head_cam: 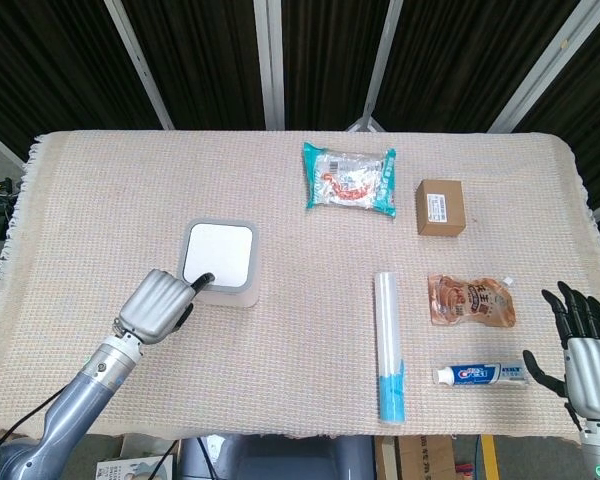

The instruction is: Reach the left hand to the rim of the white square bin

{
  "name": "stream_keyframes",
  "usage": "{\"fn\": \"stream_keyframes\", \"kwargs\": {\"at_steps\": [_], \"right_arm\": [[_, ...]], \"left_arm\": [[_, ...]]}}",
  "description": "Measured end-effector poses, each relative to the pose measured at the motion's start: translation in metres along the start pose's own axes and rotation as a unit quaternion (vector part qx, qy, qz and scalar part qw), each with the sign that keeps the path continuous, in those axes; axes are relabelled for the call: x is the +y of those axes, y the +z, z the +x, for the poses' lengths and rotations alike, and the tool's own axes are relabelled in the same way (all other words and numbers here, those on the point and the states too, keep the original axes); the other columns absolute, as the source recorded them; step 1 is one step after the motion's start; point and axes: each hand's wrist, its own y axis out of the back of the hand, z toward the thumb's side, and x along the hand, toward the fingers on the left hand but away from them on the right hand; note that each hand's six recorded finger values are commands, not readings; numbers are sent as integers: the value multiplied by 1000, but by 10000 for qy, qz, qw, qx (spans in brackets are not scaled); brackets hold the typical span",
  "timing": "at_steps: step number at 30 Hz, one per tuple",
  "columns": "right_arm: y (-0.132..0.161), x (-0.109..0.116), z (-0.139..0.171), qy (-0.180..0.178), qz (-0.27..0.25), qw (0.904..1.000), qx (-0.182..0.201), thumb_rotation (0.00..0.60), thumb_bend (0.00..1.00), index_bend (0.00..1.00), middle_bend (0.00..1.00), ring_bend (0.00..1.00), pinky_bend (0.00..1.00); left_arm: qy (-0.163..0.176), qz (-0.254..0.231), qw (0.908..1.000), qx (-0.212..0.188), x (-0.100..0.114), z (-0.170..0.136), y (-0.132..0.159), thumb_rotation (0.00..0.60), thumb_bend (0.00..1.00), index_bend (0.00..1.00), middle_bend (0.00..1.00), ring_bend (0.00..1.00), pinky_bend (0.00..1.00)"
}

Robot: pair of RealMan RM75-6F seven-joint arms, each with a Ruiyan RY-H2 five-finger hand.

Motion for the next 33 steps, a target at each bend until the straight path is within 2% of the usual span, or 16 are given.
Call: {"fn": "stream_keyframes", "kwargs": {"at_steps": [8,11,15,17,19,21,23,24,27,33], "right_arm": [[-1,2,0,-26,-11,10000,-11,600,303,117,13,34,51],[0,2,1,-24,-7,10000,-8,600,304,117,13,34,51],[1,0,1,-3,5,10000,7,600,303,117,13,34,50],[1,0,1,6,11,10000,8,600,304,117,13,34,50],[1,-1,1,12,15,10000,9,600,303,117,13,34,50],[1,-2,0,39,30,10000,17,600,303,117,13,34,51],[2,-4,0,62,47,10000,25,600,303,117,13,34,51],[3,-4,1,70,53,10000,29,600,303,117,13,34,51],[4,-5,2,81,61,9999,38,600,303,117,13,34,50],[7,-5,2,40,106,9999,108,600,303,117,13,24,45]], "left_arm": [[-202,120,9997,29,-6,-3,-1,600,689,297,863,778,679],[-136,123,9998,52,-2,-4,-2,600,671,296,843,767,679],[277,58,9996,96,15,-6,-2,600,565,301,718,672,648],[582,-22,9982,146,26,-9,-4,600,517,296,603,556,568],[1009,-131,9945,261,41,-17,-9,600,460,285,457,376,390],[1438,-246,9882,473,53,-31,-18,600,422,277,373,274,262],[1714,-333,9816,778,58,-49,-31,600,393,273,321,223,211],[1815,-386,9771,1043,55,-64,-42,600,377,273,300,203,196],[1816,-570,9674,1669,37,-104,-68,600,325,270,258,169,175],[1818,-1042,9587,1922,7,-152,-86,600,271,229,178,96,139]]}}
